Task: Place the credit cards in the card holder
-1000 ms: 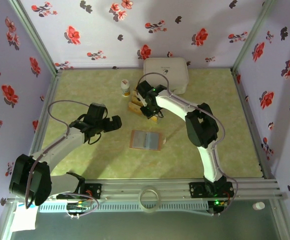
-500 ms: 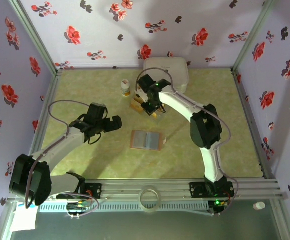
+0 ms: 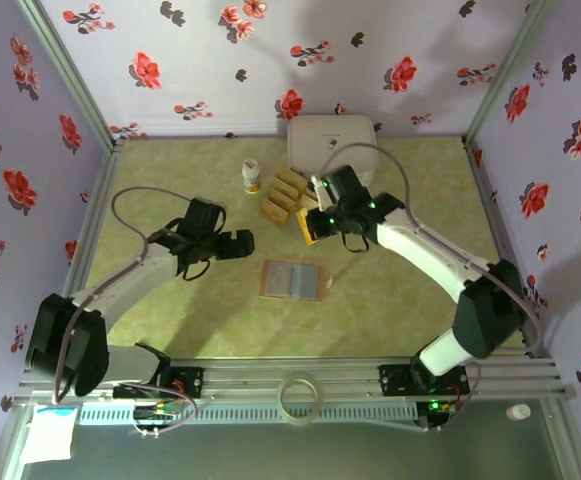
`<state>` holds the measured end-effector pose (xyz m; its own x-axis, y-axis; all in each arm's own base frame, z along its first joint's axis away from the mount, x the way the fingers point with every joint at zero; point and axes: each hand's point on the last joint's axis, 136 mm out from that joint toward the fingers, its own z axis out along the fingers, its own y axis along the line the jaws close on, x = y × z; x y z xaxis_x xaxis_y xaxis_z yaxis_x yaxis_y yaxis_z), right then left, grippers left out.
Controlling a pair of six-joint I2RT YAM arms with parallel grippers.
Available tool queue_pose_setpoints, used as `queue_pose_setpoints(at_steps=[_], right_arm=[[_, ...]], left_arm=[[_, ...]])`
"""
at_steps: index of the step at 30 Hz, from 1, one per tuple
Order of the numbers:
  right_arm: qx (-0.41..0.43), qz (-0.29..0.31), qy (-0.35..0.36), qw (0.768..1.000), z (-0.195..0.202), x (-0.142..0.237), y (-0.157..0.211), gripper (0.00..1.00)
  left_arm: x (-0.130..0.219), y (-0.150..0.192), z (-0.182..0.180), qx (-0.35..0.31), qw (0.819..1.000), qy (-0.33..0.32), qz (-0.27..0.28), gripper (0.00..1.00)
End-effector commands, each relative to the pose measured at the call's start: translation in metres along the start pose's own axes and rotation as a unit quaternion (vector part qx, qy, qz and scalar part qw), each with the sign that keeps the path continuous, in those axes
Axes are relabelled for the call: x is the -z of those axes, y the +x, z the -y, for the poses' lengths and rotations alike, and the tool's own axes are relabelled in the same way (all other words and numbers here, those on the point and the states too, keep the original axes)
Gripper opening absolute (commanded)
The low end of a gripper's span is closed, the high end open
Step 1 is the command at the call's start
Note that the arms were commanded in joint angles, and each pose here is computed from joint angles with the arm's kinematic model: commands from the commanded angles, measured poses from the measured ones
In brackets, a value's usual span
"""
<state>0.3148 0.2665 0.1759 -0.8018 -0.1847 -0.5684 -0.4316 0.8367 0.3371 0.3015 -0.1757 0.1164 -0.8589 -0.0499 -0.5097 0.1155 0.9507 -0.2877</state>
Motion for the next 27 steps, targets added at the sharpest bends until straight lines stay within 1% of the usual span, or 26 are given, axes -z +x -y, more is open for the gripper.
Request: queue_pose_setpoints(at_steps=[1,7,13,23,27], right_arm=[[-0.135,0.084,-0.092,0.983,-0.015,0.001,-0.009,0.0],[-0.225,0.135,-0.131,0.956,-0.001,-0.001,0.02,0.0],[-0.263,0.143,-0.143,0.943,0.008,-0.013,0.039,0.0],[-0.271,0.14,-0.149,0.941,0.008,-0.034,0.065,0.0],[-0.264,0.133,-0.146,0.944,0.005,-0.042,0.075,0.0]], left_arm=[[-0.005,0.007,0.005,-0.063,0.997,-0.028,-0.019,1.0],[-0.025,0.026,0.015,-0.123,0.99,-0.059,-0.034,1.0],[-0.044,0.039,0.024,-0.16,0.983,-0.076,-0.046,1.0],[-0.056,0.045,0.036,-0.189,0.978,-0.078,-0.047,1.0],[-0.06,0.05,0.037,-0.193,0.977,-0.08,-0.05,1.0]])
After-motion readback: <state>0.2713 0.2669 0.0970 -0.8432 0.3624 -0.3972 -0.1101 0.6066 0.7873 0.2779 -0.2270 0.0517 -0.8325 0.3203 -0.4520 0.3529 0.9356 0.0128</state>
